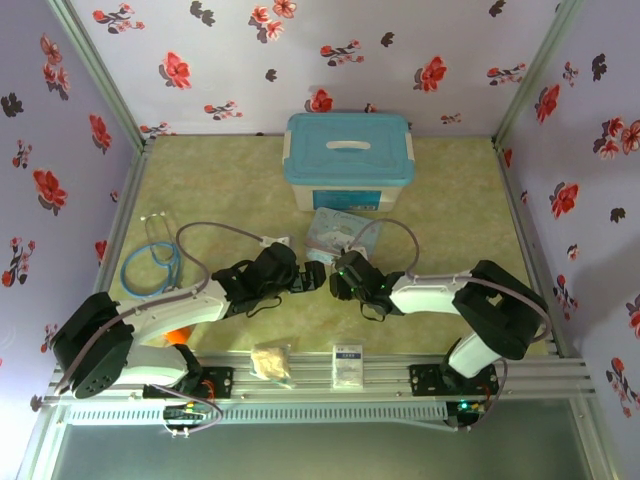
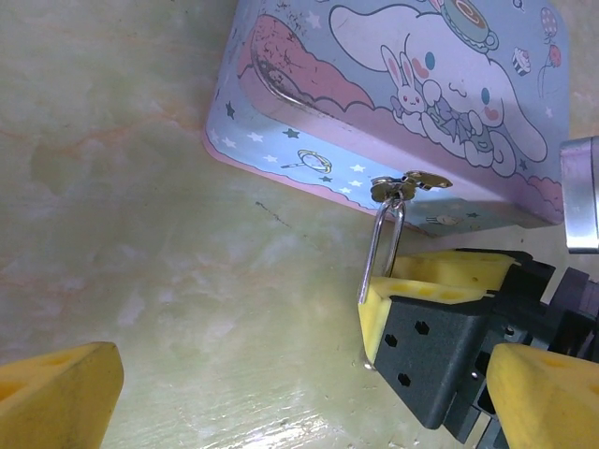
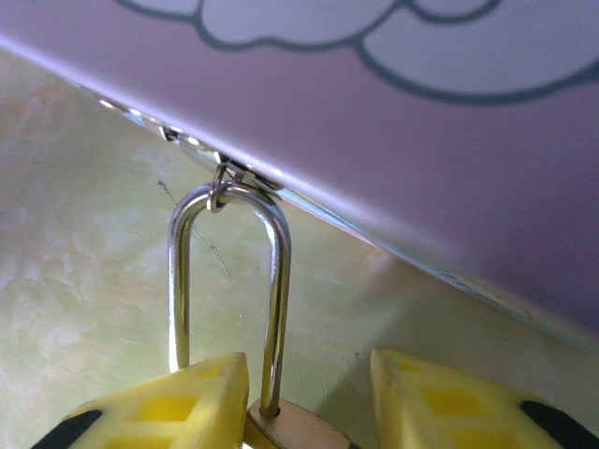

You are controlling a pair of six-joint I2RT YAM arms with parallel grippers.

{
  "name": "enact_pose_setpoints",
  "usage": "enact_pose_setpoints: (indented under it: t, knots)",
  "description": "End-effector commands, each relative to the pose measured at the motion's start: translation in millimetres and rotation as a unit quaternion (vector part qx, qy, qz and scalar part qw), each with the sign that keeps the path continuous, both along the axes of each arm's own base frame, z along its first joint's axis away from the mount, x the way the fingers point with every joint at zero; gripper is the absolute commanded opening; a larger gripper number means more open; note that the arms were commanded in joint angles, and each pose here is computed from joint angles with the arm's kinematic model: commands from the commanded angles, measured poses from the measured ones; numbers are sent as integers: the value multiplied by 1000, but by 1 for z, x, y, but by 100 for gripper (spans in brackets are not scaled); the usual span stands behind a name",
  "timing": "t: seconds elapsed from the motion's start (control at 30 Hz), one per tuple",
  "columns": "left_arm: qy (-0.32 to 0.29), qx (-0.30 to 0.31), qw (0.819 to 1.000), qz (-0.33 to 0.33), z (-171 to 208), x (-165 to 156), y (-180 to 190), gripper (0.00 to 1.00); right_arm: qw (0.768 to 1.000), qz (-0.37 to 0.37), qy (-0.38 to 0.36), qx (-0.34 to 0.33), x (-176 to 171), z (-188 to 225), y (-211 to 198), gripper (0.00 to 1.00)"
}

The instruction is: Unlock a padlock with a key

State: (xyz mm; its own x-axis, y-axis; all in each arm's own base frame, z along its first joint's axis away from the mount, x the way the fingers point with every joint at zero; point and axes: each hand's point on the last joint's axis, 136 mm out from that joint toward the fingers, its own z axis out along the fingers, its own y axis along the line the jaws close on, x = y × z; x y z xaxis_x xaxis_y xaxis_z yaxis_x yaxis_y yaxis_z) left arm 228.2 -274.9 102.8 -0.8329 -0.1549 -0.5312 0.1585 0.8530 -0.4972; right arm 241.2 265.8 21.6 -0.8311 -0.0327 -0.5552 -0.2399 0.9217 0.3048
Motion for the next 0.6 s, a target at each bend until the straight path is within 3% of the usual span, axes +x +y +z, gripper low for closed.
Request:
enact_pose_setpoints:
  t: [0.0, 0.2, 0.57]
  knots:
    - [-3, -3, 1000, 10, -1, 3, 2, 100, 1000, 2, 22, 19, -8, -8, 6, 34]
    - [-2, -3, 1000, 10, -3, 3, 1, 100, 999, 0, 31, 35, -19, -12, 0, 33]
    - [-9, 5, 1000, 6, -2, 9, -4, 100, 997, -41, 25, 54, -22, -10, -17, 18]
